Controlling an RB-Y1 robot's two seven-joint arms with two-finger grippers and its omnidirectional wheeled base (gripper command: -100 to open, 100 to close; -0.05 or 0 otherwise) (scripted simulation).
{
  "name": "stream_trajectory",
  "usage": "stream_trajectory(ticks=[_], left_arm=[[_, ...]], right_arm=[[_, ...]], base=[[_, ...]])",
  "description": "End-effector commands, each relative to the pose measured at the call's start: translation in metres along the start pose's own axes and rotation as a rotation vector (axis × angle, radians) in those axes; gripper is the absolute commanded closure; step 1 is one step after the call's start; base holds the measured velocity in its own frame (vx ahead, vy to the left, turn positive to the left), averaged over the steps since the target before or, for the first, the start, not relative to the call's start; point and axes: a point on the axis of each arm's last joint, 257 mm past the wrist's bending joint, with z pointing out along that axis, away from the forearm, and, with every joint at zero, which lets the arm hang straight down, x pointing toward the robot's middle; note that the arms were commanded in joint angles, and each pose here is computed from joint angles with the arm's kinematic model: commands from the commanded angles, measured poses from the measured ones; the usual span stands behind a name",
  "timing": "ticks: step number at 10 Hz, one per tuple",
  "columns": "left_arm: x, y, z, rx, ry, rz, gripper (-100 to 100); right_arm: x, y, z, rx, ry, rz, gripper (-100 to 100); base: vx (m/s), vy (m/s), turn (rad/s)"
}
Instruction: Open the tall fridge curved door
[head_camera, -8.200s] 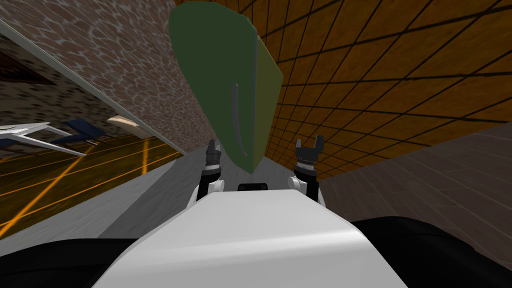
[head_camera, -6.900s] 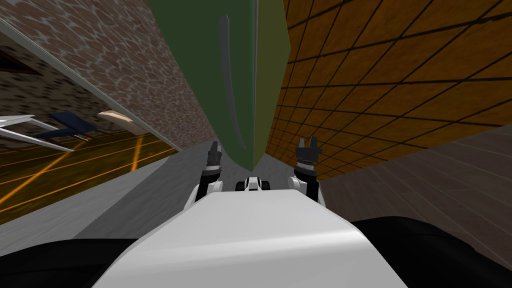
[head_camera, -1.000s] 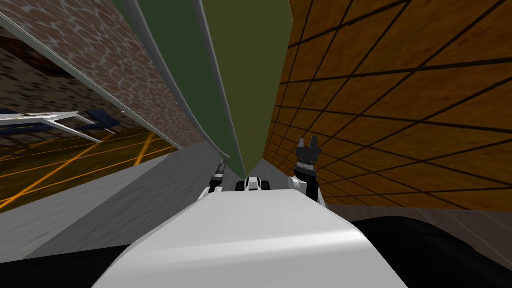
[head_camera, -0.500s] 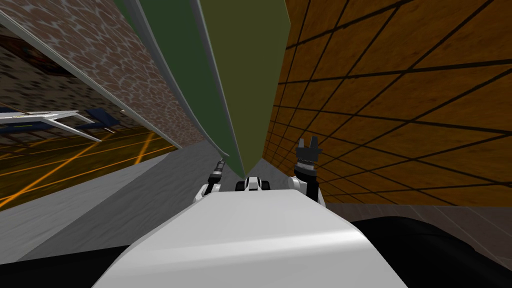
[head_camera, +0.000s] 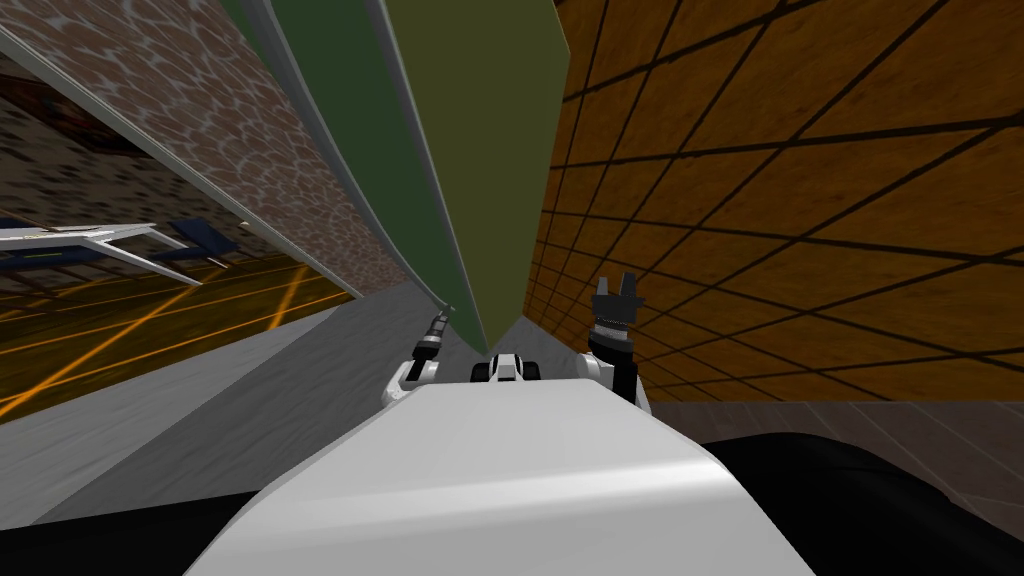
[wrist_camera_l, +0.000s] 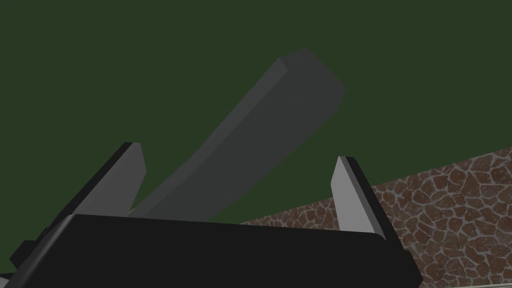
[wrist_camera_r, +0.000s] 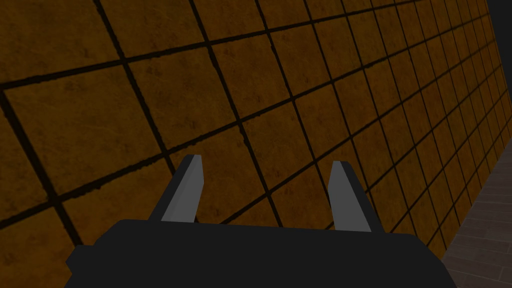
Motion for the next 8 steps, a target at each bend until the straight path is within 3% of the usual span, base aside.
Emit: stream_trajectory(ticks=[1,8], left_arm=[[-0.011,0.0,0.01,-0.021,0.004,0.022,-100],[-0.045,0.002,0.032,-0.078,0.009,0.088,-100]], right_arm=[[0.0,0.0,0.0,0.0,0.0,0.0,0],[0.0,0.0,0.0,0.0,0.0,0.0,0]], base=[[-0.036,-0.037,-0.006],[-0.034,-0.039,-0.005]])
